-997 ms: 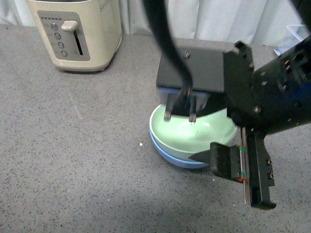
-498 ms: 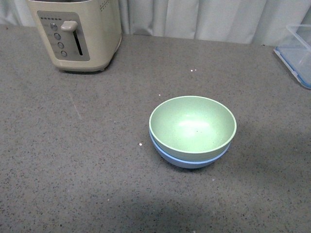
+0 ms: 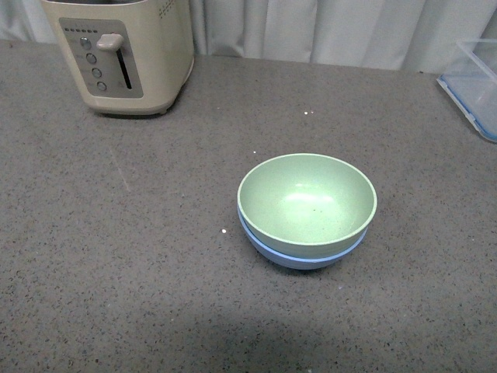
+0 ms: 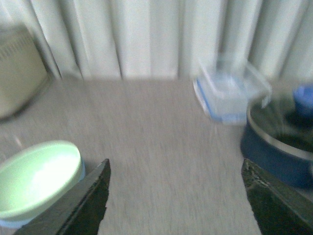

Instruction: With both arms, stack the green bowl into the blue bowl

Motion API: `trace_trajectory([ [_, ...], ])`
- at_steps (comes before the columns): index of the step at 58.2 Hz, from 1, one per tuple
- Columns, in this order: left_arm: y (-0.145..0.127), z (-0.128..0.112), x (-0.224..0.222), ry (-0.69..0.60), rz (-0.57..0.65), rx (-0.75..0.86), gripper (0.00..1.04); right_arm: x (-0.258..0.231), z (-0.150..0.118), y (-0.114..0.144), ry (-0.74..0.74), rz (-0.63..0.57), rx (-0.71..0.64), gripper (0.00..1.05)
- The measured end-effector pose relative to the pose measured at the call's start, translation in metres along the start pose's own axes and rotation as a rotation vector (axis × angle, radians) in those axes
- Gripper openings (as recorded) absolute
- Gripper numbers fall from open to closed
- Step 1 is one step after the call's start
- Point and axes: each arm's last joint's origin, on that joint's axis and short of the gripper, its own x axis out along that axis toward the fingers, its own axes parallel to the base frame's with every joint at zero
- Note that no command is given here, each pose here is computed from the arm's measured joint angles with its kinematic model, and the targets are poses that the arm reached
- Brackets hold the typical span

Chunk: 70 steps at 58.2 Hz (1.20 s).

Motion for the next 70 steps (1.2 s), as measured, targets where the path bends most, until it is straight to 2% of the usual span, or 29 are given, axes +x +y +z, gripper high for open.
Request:
trace_trajectory([
  [1, 0.0, 0.0, 0.0, 0.0, 0.0, 0.0, 0.98, -0.002, 0.006, -0.001, -0.082, 0.017, -0.002, 0.74],
  [3, 0.0, 0.0, 0.0, 0.0, 0.0, 0.0, 0.98, -0.005, 0.013, -0.003, -0.156, 0.024, -0.008, 0.65],
  [5, 0.0, 0.0, 0.0, 0.0, 0.0, 0.001, 0.98, -0.005, 0.014, -0.005, -0.168, 0.033, -0.013, 0.6],
  [26, 0.0, 0.0, 0.0, 0.001, 0.0, 0.001, 0.98, -0.016, 0.01, -0.014, -0.164, 0.011, -0.037, 0.01],
  [42, 0.0, 0.0, 0.0, 0.001, 0.0, 0.001, 0.98, -0.016, 0.01, -0.014, -0.162, 0.011, -0.037, 0.01],
  [45, 0.0, 0.0, 0.0, 0.001, 0.0, 0.001, 0.98, -0.016, 0.01, -0.014, -0.162, 0.011, -0.037, 0.07],
  [58, 0.0, 0.0, 0.0, 0.001, 0.0, 0.001, 0.98, -0.016, 0.01, -0.014, -0.162, 0.011, -0.038, 0.44],
  [62, 0.0, 0.0, 0.0, 0.001, 0.0, 0.001, 0.98, -0.016, 0.01, -0.014, -0.162, 0.011, -0.038, 0.61],
  [70, 0.0, 0.0, 0.0, 0.001, 0.0, 0.001, 0.98, -0.016, 0.01, -0.014, -0.162, 0.011, -0.038, 0.86],
])
